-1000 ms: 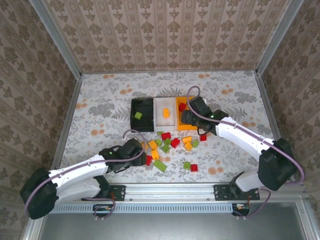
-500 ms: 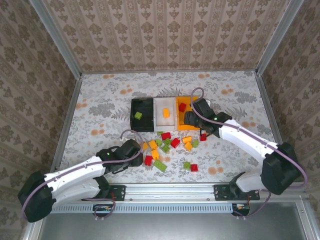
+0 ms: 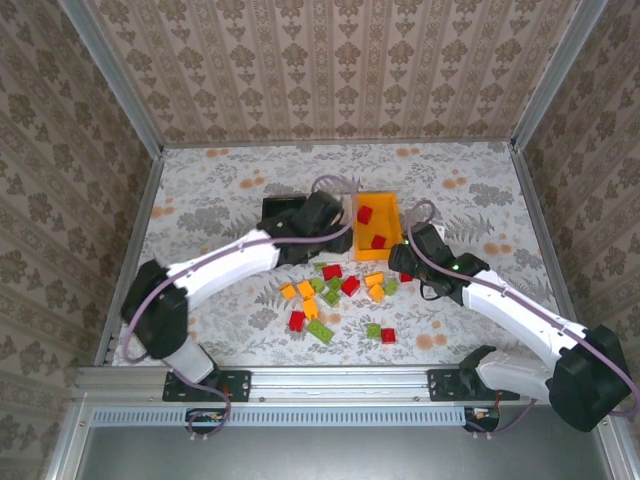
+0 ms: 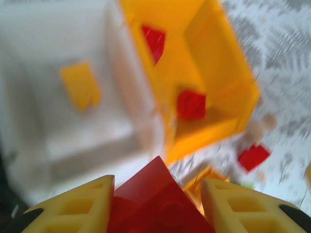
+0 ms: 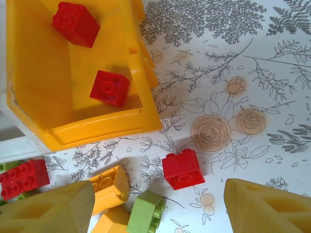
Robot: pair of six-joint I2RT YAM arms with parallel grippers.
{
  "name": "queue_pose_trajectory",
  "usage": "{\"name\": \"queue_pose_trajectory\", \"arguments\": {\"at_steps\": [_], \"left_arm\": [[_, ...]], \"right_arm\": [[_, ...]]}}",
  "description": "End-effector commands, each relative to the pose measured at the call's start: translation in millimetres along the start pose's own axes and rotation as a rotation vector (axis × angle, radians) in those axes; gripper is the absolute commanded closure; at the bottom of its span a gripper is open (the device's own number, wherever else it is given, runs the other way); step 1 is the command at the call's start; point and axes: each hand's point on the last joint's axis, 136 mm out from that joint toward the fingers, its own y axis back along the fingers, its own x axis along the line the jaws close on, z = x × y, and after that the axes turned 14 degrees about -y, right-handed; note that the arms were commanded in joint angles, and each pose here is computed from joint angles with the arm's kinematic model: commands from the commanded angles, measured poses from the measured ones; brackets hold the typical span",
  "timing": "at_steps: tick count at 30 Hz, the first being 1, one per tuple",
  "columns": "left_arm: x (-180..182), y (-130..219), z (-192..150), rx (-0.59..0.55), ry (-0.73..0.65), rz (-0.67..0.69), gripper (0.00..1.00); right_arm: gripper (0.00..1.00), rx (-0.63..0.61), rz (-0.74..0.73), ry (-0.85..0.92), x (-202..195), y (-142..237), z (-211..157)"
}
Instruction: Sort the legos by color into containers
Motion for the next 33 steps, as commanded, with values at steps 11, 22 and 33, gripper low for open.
{"name": "queue_pose_trajectory", "arguments": {"at_steps": [11,22,33], "left_arm": [[-25,-74,63,0.011,-0.087,-0.062,0.41],[-31,10,56,-0.107,-0.039,-0.134,0.24],[40,81,-108,-0.023,0.085,0.051,0.2]], "right_arm": [[0.27,-0.014,-0.016,-0.029,-14,4,-2],[0.25,0.012,0.048,0.004,0,5,-4],[0.24,0.042,0.134,0.018,16,3,-12]]}}
